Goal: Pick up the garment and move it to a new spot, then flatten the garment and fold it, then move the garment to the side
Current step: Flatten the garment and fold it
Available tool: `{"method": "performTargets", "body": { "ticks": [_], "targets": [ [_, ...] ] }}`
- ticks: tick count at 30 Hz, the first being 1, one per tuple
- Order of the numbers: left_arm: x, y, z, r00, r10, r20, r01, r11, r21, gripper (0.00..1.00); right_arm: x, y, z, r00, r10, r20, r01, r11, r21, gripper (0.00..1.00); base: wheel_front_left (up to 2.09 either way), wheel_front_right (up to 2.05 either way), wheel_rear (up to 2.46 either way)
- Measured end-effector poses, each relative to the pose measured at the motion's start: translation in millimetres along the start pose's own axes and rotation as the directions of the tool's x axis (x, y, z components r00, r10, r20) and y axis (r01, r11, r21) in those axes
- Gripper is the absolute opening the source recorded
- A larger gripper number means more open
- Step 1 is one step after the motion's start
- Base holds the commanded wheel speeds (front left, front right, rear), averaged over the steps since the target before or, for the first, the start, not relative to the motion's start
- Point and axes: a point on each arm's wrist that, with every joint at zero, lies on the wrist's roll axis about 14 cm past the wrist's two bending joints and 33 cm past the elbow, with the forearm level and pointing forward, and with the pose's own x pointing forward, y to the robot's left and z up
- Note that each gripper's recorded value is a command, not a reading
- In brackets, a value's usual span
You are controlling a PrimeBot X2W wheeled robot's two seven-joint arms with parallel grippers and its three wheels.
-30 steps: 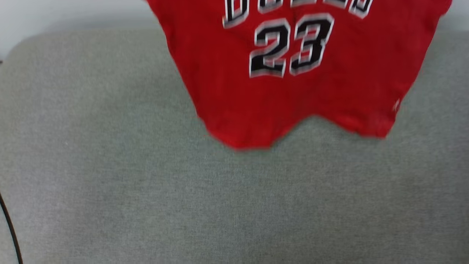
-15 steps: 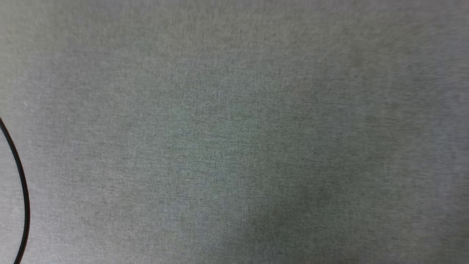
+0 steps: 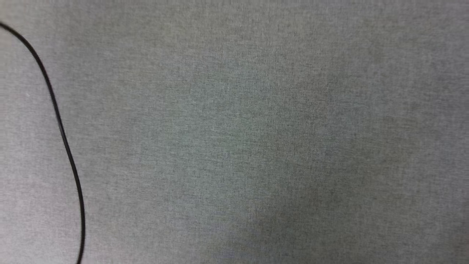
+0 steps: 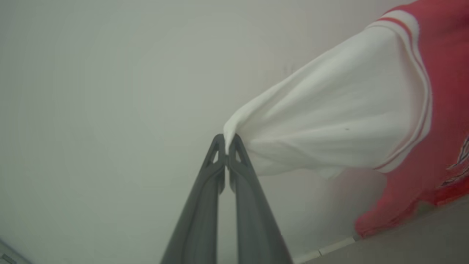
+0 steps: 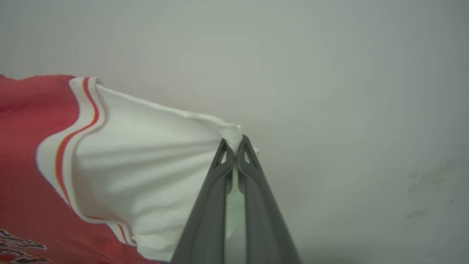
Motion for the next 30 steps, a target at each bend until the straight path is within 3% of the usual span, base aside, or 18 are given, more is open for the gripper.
{"method": "performTargets", "body": {
  "ticks": [10,25,30],
  "targets": [
    [-74.8,-39.4,-48.2,0.985,-0.058,-0.164,0.036,0.990,-0.134,0.00,-69.1,-11.2,-60.9,0.981,0.002,-0.196,0.010,0.998,0.063,0.00,0.00,0.00,0.00],
    [-228.2,-87.1,-79.3,0.916,-0.134,-0.378,0.022,0.958,-0.285,0.00,-216.0,-25.7,-112.9,0.893,0.024,-0.450,0.045,0.989,0.141,0.00,0.00,0.00,0.00],
    [-270.7,-97.7,-81.4,0.894,-0.154,-0.421,0.011,0.946,-0.324,0.00,-262.5,-21.2,-122.1,0.855,0.064,-0.514,0.012,0.990,0.143,0.00,0.00,0.00,0.00]
  ]
}}
